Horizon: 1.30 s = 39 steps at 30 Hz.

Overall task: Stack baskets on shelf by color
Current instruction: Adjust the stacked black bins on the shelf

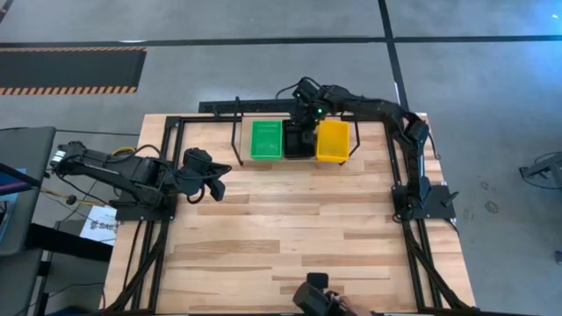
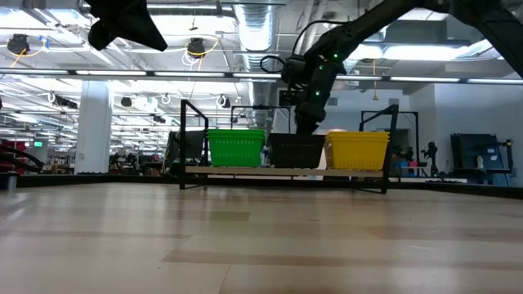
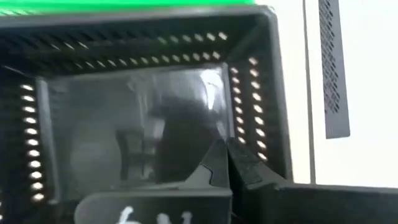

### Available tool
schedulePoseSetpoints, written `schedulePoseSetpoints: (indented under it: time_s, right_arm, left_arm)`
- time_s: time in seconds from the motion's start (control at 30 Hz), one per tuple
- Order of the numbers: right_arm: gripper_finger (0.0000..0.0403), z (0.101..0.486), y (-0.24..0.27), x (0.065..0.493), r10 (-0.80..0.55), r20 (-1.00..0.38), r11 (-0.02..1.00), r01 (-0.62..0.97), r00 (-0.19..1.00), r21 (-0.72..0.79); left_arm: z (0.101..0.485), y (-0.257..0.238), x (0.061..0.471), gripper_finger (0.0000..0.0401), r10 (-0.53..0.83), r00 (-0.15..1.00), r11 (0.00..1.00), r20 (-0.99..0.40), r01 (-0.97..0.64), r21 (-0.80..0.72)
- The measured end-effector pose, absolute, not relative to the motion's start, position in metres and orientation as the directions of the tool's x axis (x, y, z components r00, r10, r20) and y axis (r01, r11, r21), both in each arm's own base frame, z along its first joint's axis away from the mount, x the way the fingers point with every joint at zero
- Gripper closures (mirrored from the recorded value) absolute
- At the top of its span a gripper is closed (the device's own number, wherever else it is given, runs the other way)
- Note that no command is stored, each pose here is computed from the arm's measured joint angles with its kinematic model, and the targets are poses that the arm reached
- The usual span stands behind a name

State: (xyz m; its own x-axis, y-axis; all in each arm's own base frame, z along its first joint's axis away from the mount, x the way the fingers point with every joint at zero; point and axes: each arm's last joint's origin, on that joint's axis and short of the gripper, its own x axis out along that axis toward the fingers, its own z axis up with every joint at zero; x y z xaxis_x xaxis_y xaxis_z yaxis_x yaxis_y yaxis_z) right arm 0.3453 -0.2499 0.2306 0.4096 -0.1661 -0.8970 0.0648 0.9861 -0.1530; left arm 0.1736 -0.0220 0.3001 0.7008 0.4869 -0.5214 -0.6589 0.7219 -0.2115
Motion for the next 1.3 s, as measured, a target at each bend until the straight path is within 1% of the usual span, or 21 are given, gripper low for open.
schedulePoseSetpoints:
  time_s: [0.3, 0.47, 0.97, 1.13, 1.3]
  right_arm:
    - [0.0403, 0.230, -0.271, 0.327, -0.188, -0.906, 0.980, 0.129, 0.379, -0.149]
    - [0.0403, 0.229, -0.272, 0.324, -0.177, -0.915, 0.981, 0.134, 0.363, -0.137]
    - [0.0403, 0.238, -0.226, 0.356, -0.142, -0.901, 0.988, -0.002, 0.411, -0.156]
    - [0.0403, 0.258, -0.233, 0.361, -0.189, -0.861, 0.977, 0.005, 0.472, -0.212]
    - [0.0403, 0.296, -0.258, 0.355, -0.288, -0.781, 0.952, 0.079, 0.554, -0.295]
  left_arm:
    - [0.300, -0.022, 0.174, 0.0401, 0.487, 0.701, 0.722, -0.521, -0.659, -0.212]
    - [0.300, -0.022, 0.174, 0.0401, 0.487, 0.701, 0.722, -0.521, -0.659, -0.212]
    - [0.300, -0.022, 0.173, 0.0401, 0.502, 0.696, 0.719, -0.514, -0.666, -0.199]
    - [0.300, -0.022, 0.173, 0.0401, 0.493, 0.699, 0.723, -0.519, -0.661, -0.203]
    - [0.300, -0.022, 0.173, 0.0401, 0.492, 0.699, 0.722, -0.519, -0.660, -0.205]
